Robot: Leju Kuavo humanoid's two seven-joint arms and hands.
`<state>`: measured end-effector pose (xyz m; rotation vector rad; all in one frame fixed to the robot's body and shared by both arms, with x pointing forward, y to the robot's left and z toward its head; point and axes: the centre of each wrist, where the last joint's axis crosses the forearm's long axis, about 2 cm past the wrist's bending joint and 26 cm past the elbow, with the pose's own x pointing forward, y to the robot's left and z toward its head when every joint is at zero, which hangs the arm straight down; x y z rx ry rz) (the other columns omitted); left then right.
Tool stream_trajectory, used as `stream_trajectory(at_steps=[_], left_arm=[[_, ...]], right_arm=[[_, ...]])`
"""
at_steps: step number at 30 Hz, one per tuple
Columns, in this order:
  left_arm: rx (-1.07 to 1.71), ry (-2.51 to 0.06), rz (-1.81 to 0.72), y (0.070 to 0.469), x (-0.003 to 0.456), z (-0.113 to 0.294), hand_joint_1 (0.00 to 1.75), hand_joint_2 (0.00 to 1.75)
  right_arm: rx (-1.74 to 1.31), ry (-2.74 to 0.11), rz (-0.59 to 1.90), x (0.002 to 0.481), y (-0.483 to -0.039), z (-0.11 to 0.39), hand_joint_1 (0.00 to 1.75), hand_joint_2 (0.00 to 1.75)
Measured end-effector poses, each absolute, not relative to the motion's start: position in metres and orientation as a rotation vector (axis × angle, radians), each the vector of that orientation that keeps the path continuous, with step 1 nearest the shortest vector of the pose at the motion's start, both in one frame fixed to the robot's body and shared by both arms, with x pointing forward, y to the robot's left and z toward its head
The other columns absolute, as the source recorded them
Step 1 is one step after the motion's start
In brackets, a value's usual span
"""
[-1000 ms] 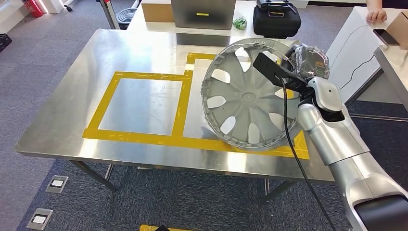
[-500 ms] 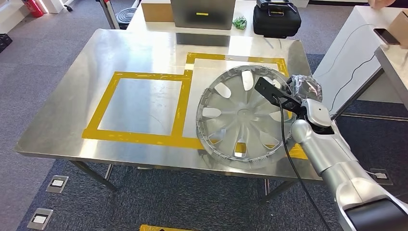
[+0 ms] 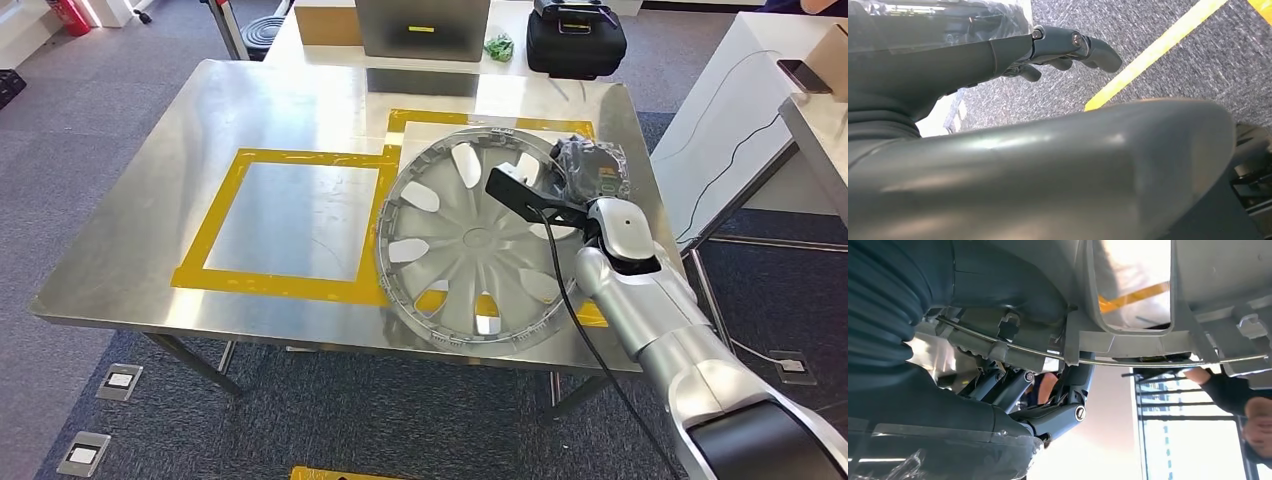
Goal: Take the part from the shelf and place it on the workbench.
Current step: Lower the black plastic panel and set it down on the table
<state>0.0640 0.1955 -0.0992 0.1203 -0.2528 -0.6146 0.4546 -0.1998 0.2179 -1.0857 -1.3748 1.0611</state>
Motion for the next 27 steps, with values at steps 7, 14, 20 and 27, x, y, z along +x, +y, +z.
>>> stream_trajectory(at_steps=[7, 14, 20, 27], left_arm=[[0.111, -0.264, -0.616, 0.193, 0.064, -0.099, 0.00, 1.75], [0.094, -0.273, -0.625, 0.191, 0.063, -0.099, 0.00, 1.75], [0.087, -0.273, -0.635, 0.190, 0.063, -0.098, 0.00, 1.75], [0.077, -0.274, -0.641, 0.188, 0.062, -0.098, 0.00, 1.75]], right_arm=[[-1.092, -1.417, 1.095, 0.456, -0.177, 0.232, 1.75, 1.75], [-1.108, -1.406, 1.088, 0.457, -0.174, 0.237, 1.75, 1.75], [-1.132, -1.378, 1.078, 0.457, -0.176, 0.237, 1.75, 1.75], [-1.155, -1.330, 1.048, 0.461, -0.189, 0.237, 1.75, 1.75]])
